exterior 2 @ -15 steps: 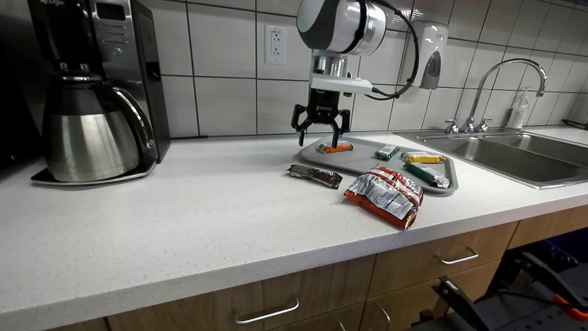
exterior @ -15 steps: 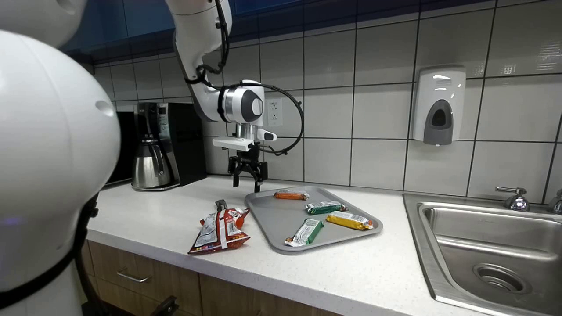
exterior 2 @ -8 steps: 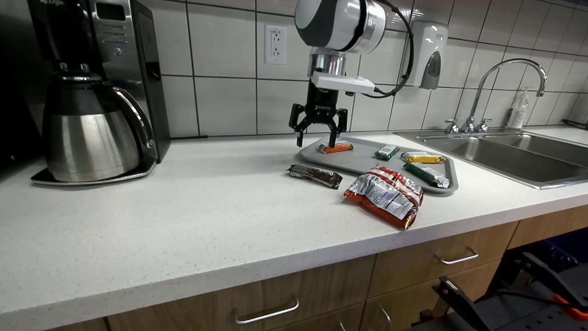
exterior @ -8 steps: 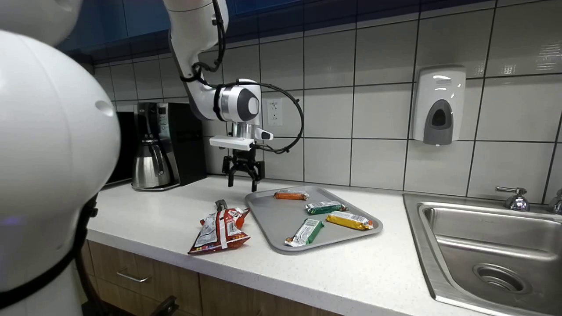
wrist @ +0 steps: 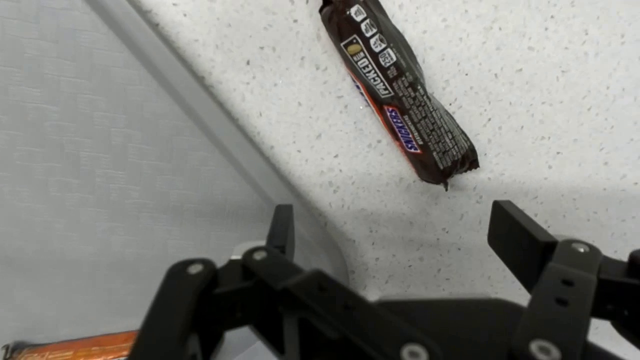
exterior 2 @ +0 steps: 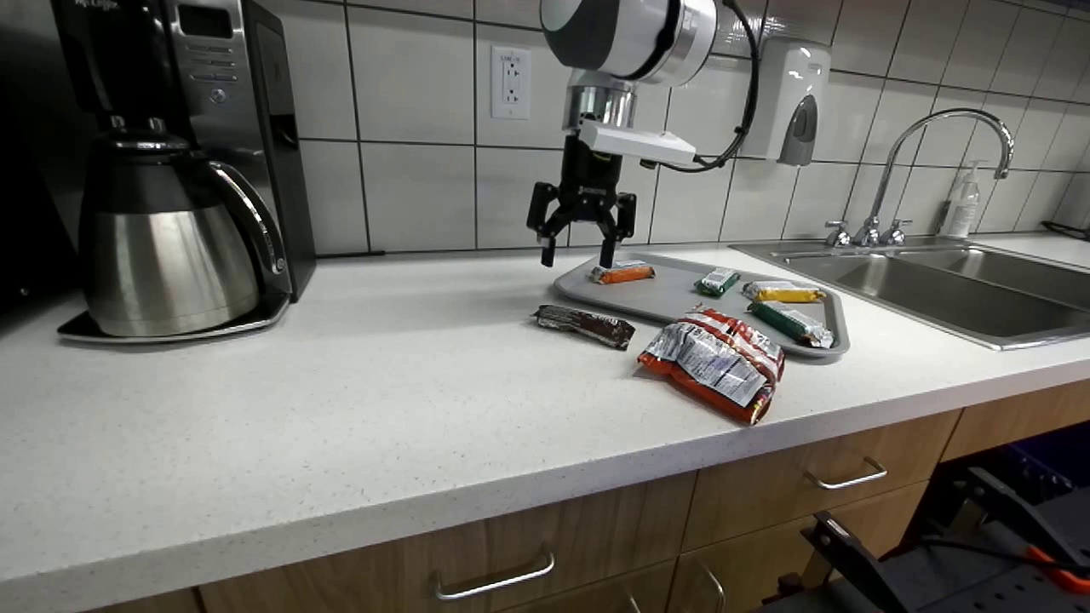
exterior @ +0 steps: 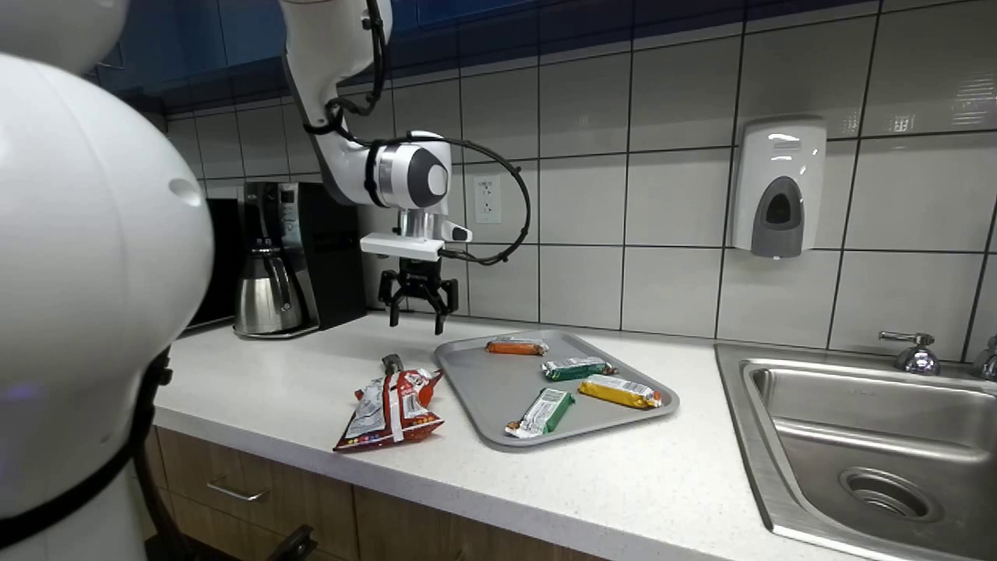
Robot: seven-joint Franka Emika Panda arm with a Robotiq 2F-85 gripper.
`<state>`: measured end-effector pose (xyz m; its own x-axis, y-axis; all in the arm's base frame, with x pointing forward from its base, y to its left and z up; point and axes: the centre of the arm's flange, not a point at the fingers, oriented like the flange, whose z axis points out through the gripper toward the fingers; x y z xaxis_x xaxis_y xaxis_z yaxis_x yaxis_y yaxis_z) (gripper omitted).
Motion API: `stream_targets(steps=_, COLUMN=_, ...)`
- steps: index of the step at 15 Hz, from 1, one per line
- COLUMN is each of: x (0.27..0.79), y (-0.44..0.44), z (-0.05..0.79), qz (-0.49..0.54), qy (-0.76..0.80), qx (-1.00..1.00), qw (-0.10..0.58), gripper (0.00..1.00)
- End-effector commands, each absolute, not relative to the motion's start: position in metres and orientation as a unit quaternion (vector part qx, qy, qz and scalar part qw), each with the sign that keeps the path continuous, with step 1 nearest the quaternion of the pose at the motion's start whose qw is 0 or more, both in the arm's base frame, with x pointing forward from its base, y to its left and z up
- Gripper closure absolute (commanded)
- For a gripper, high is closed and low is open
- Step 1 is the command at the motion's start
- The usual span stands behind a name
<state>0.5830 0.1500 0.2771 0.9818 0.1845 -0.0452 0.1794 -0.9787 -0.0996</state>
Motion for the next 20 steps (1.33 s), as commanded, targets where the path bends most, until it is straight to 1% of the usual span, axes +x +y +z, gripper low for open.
stream_targets(steps=1, x=0.564, y=0.147, z=0.29, qz=0.028, qy=-0.133, qx=-0.989, qw=0.064, gripper=0.0)
stream_targets(steps=6, x=0.557, y=0.144, z=0.285, qz=0.03, qy=-0.194, qx=-0.978, qw=0.074, gripper=0.0)
stream_targets(steps=10, x=0.552, y=0.141, z=0.273, qz=0.036, qy=-0.235, qx=-0.969, qw=0.069, gripper=0.0)
stream_targets(steps=20, x=0.535, y=0.148, z=0.257, qz=0.034, qy=-0.293, qx=-0.953, qw=0.063, gripper=0.0)
